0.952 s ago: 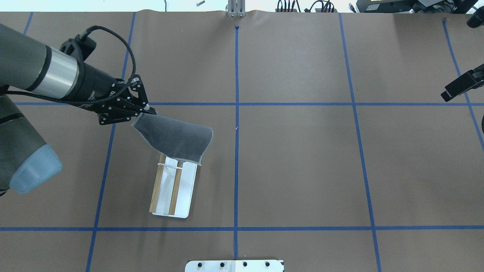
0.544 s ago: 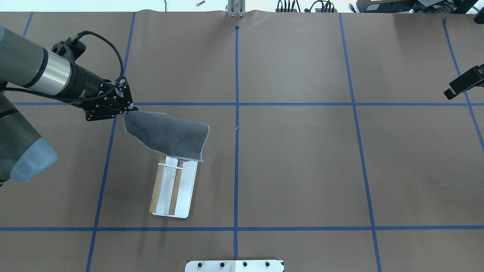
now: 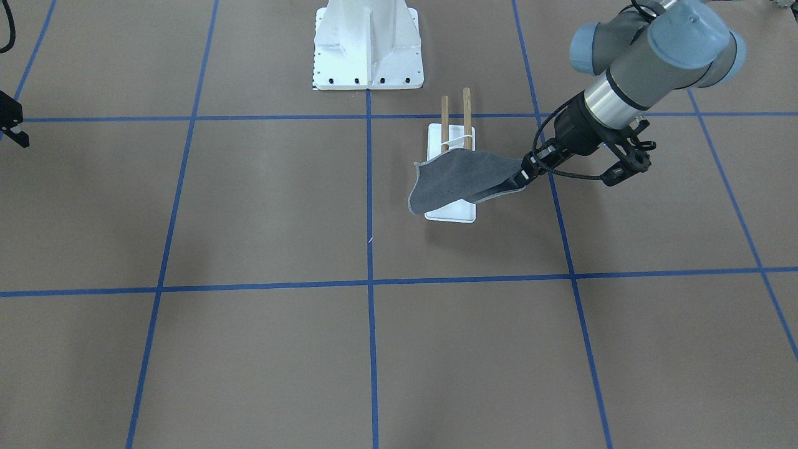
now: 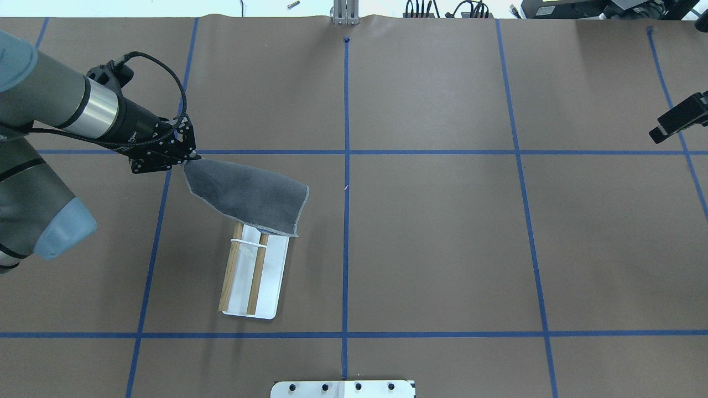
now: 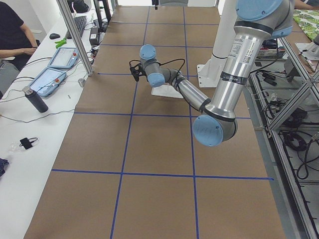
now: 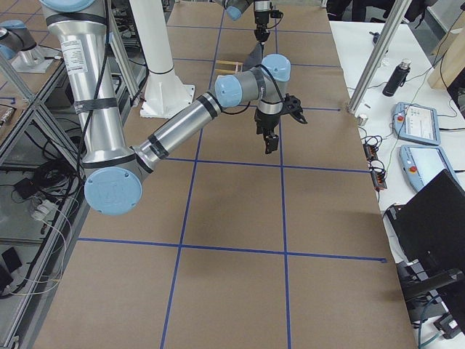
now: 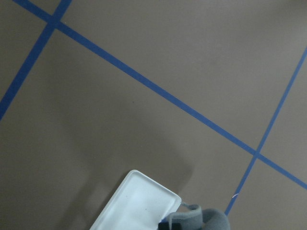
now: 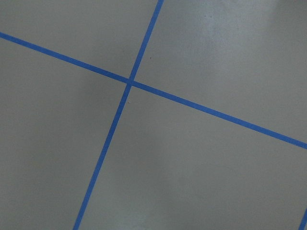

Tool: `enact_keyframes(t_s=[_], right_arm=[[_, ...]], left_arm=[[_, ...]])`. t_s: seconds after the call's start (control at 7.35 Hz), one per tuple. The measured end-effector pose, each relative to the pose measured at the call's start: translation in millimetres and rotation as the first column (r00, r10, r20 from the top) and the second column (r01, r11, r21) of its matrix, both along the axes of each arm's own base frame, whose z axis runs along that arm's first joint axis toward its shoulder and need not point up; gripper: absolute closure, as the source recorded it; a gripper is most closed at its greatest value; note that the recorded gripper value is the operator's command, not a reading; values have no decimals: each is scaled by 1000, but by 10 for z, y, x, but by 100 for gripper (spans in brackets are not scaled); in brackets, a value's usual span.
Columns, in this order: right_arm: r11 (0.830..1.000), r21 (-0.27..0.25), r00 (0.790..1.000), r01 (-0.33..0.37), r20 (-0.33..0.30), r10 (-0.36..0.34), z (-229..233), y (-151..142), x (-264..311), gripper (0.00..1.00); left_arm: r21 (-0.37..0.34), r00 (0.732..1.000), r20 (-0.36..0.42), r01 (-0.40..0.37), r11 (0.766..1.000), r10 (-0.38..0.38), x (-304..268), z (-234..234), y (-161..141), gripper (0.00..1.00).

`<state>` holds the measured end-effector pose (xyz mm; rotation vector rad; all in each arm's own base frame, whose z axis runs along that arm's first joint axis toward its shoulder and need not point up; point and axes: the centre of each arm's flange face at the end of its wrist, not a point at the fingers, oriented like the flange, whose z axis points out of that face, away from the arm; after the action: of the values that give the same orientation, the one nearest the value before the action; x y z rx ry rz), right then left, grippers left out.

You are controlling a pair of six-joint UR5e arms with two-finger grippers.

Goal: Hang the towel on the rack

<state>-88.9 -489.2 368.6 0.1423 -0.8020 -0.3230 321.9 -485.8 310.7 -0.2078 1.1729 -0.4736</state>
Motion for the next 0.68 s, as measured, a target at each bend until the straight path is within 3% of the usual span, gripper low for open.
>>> enact_keyframes(t_s=[0.27, 0.41, 0.68], right_arm=[[1000, -1, 1000, 3, 21, -3, -39, -7, 2, 0], [1000, -1, 1000, 2, 23, -2, -50, -12, 4, 0], [1000, -3, 1000, -3, 25, 3, -56, -17, 30, 0]], left_arm=[[15, 999, 28, -18, 1000, 18, 0, 226, 2, 98], [15, 999, 33, -20, 1000, 20, 11, 278, -12, 2], [28, 1000, 27, -18, 999, 17, 18, 262, -18, 1]])
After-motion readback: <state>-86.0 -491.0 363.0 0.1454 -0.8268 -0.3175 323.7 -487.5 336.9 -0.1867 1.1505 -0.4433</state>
